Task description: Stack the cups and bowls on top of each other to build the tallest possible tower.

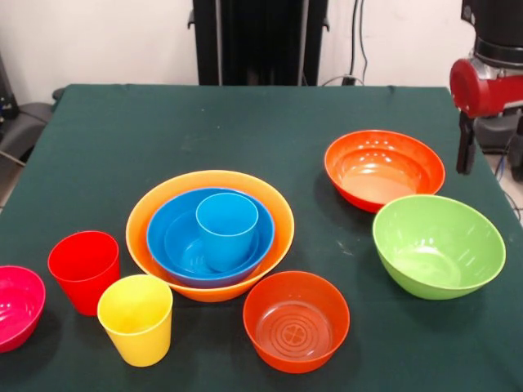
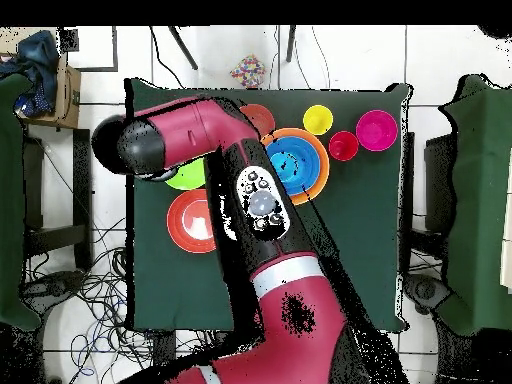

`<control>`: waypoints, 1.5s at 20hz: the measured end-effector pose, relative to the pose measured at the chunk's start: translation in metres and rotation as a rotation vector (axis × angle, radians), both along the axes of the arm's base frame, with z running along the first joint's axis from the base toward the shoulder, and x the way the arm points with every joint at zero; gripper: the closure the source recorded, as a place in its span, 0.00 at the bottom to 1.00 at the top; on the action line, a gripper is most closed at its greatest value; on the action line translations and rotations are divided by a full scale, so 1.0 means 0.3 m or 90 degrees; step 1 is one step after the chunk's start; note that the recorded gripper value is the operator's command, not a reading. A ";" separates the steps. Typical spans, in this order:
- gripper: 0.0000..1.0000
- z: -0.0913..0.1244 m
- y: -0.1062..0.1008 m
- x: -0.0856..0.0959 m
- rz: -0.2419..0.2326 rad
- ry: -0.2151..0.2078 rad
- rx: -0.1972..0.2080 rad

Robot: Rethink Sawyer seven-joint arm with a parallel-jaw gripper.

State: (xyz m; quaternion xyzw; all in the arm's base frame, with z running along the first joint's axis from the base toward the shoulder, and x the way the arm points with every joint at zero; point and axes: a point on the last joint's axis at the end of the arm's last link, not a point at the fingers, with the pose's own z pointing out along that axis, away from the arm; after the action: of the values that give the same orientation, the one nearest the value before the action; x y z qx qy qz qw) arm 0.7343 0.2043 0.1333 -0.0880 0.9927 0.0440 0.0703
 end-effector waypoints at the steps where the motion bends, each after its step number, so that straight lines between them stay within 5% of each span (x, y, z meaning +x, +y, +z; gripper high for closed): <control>1: 0.00 -0.028 0.009 -0.015 0.008 -0.021 -0.006; 16: 0.00 -0.224 -0.065 -0.144 0.030 -0.069 -0.031; 30: 0.00 -0.459 -0.141 -0.268 0.082 -0.061 -0.090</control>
State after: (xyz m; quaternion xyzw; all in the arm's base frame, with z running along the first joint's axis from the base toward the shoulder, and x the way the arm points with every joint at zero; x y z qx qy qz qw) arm 0.6538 0.1619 -0.0042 -0.1581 0.9811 -0.0261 0.1086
